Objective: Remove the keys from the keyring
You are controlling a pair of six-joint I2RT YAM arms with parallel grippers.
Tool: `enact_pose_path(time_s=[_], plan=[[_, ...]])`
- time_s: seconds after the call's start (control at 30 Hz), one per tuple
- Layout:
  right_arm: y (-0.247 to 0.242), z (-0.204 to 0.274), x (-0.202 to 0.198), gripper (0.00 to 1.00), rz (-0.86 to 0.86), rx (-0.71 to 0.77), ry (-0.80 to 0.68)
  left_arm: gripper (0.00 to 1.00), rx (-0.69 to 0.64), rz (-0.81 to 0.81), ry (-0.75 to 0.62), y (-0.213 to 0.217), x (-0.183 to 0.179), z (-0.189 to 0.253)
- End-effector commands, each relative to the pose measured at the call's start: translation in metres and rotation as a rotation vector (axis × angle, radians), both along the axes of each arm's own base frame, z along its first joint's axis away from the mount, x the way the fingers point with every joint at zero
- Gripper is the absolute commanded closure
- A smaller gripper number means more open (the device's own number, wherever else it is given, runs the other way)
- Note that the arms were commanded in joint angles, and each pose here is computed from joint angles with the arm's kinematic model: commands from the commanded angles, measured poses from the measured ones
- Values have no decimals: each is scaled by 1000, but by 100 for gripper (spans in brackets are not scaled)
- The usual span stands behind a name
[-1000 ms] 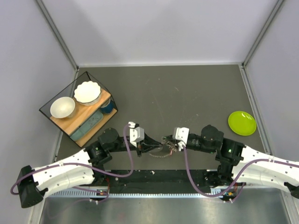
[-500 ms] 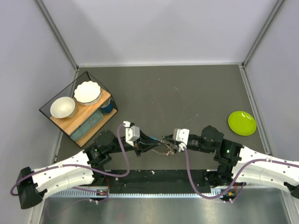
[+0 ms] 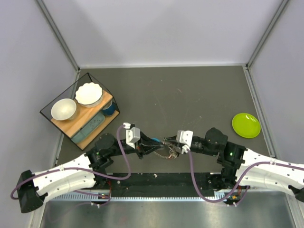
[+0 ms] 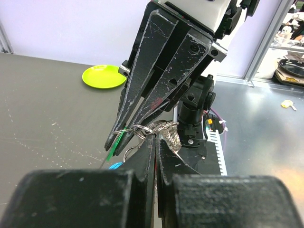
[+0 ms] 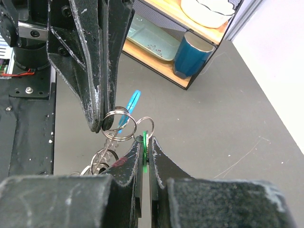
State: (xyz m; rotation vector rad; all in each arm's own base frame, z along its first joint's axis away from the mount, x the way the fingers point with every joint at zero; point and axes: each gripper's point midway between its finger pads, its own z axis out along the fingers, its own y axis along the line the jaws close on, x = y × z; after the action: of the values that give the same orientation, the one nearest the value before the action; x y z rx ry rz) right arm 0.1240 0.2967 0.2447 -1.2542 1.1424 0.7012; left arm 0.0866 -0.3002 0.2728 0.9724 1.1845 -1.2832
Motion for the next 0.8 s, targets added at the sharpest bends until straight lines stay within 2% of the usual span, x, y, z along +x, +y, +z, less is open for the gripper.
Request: enact_pose_path(time_s=[0.0, 0.47, 0.77], plan=[[4, 15, 4, 100, -18, 55, -4, 100, -146, -33, -63, 5, -10, 41], [3, 47, 5, 100, -36, 150, 8, 100, -142, -57, -61, 5, -14, 39], [12, 19, -4, 100, 24, 84, 48, 100, -162, -1, -67, 8, -5, 43]])
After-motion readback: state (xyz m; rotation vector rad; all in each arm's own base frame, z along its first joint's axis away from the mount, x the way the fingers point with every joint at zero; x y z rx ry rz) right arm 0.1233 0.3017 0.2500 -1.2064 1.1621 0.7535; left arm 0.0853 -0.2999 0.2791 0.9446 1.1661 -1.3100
